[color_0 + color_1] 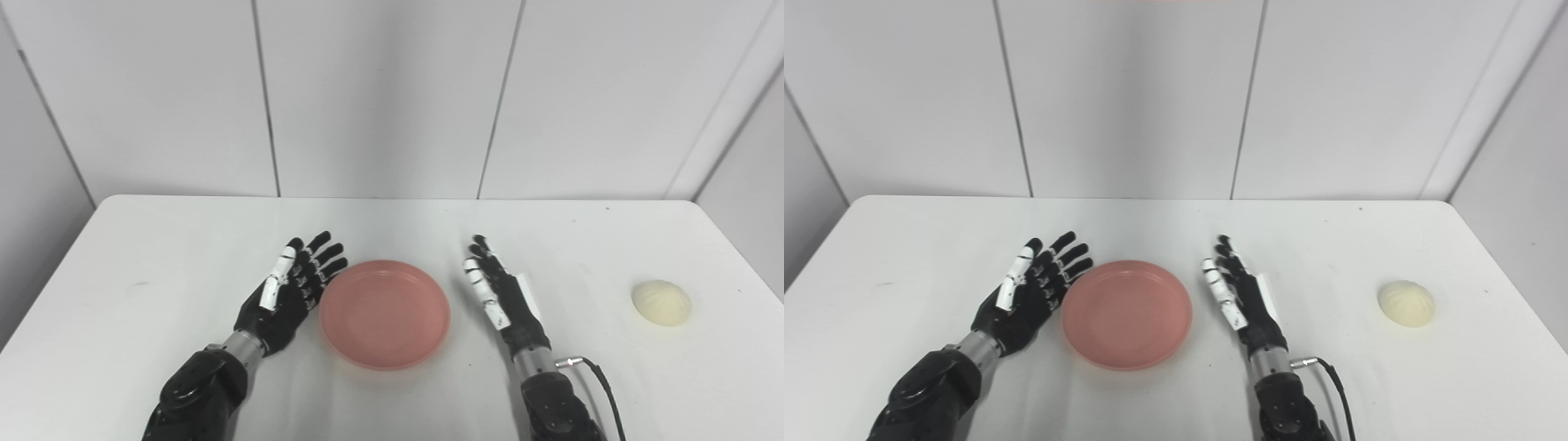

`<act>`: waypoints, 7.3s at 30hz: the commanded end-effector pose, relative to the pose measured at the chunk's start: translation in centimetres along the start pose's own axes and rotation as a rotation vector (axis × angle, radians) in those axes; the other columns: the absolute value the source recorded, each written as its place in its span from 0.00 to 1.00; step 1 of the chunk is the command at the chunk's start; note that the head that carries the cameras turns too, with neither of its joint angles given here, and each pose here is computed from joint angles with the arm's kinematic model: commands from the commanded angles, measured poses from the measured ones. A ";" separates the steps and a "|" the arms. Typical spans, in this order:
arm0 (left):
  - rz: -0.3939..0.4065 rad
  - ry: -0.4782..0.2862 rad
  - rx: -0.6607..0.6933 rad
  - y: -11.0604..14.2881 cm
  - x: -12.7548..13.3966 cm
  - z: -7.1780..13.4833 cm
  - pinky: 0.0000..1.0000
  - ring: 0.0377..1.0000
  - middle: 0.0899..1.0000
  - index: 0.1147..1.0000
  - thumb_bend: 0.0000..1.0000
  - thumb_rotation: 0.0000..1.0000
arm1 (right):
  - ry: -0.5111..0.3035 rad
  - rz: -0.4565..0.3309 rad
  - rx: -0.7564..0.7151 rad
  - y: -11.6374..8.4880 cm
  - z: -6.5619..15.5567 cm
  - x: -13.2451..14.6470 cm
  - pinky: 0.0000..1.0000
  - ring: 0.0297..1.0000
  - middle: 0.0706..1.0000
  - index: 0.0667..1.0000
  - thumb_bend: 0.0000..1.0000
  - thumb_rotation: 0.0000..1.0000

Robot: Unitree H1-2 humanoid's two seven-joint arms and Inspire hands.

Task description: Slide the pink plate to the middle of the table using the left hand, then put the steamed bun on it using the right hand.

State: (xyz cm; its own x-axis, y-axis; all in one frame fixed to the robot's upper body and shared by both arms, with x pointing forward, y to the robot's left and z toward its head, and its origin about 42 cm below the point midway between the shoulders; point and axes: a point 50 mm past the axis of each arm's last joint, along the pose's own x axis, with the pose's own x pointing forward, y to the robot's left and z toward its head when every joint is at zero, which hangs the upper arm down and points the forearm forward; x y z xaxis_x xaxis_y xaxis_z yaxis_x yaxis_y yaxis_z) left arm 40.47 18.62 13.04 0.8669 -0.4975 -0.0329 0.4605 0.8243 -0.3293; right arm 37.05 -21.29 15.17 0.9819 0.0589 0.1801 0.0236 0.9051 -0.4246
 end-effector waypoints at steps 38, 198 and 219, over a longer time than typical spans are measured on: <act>0.153 0.165 -0.092 10.4 -4.0 -5.5 0.85 0.85 0.85 0.86 0.56 0.92 | 0.175 -0.214 -0.817 -25.8 8.5 -2.2 0.67 0.78 0.84 0.83 0.94 0.39; 0.117 0.184 0.011 -4.0 2.0 -3.8 0.96 0.93 0.92 0.94 0.48 1.00 | -0.278 0.561 -0.696 0.4 15.3 8.8 0.34 0.34 0.44 0.53 0.50 0.00; 0.107 0.184 0.023 -3.8 1.4 -3.0 0.97 0.93 0.94 0.95 0.48 1.00 | -0.141 0.669 -0.804 2.9 12.1 8.2 0.32 0.35 0.41 0.52 0.51 0.00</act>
State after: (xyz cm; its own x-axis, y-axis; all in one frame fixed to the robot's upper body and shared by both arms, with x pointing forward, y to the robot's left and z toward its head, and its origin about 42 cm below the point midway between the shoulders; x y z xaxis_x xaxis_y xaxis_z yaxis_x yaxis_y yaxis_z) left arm 40.70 13.47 14.43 0.8882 -0.4520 -0.0826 0.4140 0.8653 -0.2827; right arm 42.55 -13.72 24.30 0.8010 0.5265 -0.2848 -0.4028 0.1221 -0.9071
